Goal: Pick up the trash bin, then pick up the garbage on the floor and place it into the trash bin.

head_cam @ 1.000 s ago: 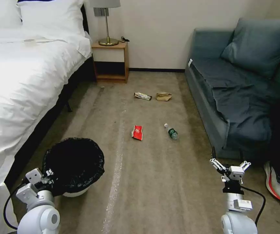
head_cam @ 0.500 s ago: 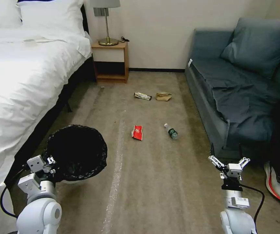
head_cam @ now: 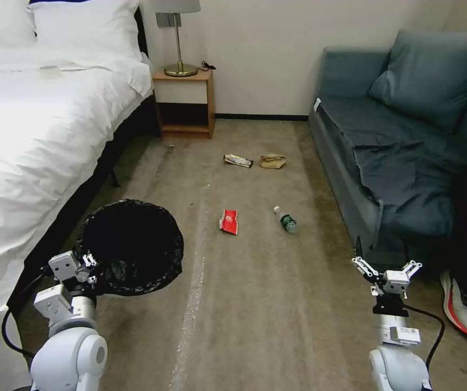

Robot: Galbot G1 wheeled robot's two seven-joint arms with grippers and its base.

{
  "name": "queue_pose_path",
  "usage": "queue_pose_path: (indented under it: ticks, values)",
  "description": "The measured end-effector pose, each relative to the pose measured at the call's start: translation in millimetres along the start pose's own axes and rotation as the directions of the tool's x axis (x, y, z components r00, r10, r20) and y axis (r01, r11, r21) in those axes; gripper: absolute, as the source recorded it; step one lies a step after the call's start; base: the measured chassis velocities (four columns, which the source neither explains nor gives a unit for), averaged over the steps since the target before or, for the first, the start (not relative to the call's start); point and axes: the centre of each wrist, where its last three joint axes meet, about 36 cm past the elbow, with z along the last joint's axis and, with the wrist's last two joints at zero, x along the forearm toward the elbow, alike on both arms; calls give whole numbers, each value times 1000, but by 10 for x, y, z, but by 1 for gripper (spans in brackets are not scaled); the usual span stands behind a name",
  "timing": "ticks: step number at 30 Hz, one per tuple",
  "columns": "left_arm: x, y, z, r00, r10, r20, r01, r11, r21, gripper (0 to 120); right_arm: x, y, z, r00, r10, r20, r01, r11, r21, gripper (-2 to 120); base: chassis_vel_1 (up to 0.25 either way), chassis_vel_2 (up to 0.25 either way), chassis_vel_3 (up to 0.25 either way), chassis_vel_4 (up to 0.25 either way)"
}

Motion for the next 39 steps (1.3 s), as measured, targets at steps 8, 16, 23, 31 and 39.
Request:
queue_pose_path:
  ticks: [8, 16, 23, 31, 39]
  values:
    - [10, 21, 5, 1000, -2, 2, 2, 1000, 6, 4, 29, -19, 14, 1000, 0, 0, 0, 1000, 1, 100, 0, 0, 0, 0]
    - [7, 20, 11, 1000, -2, 3, 2, 1000, 9, 4, 43, -52, 29, 1000, 3, 1, -3, 1000, 7, 100, 0, 0, 0, 0]
    - [-16, 42, 16, 1000, -9, 4, 9, 1000, 9, 4, 65, -61, 46, 1000, 3, -1, -3, 1000, 8, 100, -20, 15, 22, -15]
    - [-31, 47, 30, 1000, -7, 5, 7, 1000, 9, 4, 64, -57, 55, 1000, 4, -1, -4, 1000, 6, 100, -65, 53, 51, -61]
    - [-48, 70, 58, 1000, -8, 9, 8, 1000, 2, 4, 71, -56, 71, 1000, 1, -2, -1, 1000, 6, 100, -59, 63, 66, -63]
